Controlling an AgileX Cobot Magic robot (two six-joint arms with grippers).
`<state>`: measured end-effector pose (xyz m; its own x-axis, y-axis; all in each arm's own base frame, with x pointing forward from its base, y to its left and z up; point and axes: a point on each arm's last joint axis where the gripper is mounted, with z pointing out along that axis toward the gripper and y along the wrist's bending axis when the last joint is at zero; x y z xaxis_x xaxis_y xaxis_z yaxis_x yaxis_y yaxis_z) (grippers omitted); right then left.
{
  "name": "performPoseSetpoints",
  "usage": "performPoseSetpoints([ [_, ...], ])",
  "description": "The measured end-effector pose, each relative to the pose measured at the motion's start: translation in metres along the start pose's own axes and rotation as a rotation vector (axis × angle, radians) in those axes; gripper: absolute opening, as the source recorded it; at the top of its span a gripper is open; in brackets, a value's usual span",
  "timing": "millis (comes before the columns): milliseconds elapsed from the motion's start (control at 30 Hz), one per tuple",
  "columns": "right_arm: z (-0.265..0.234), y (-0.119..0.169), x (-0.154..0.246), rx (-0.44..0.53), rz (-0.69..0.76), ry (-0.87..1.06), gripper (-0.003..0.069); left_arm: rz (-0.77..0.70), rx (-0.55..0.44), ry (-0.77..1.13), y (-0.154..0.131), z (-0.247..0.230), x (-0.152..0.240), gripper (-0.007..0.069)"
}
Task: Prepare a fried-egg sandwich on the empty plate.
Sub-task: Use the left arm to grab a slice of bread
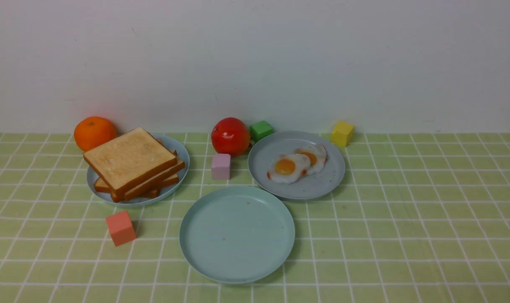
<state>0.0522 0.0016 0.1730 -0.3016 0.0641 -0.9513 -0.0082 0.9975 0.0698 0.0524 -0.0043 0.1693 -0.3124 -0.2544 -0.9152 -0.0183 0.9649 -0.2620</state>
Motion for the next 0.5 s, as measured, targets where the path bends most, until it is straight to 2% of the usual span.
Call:
performPoseSetpoints([
  [367,0.000,0.000,0.000,0.000,0.000,0.000,0.0238,0.002,0.002,-0.011,0.000,0.000,-0.001,0.0237],
  [433,0.000,0.000,0.000,0.000,0.000,0.000,0.0238,-0.055,0.030,-0.084,-0.003,0.000,-0.008,0.0237],
  [500,0.000,0.000,0.000,0.000,0.000,0.000,0.0238,-0.188,0.072,-0.142,-0.005,-0.001,-0.013,0.0238],
])
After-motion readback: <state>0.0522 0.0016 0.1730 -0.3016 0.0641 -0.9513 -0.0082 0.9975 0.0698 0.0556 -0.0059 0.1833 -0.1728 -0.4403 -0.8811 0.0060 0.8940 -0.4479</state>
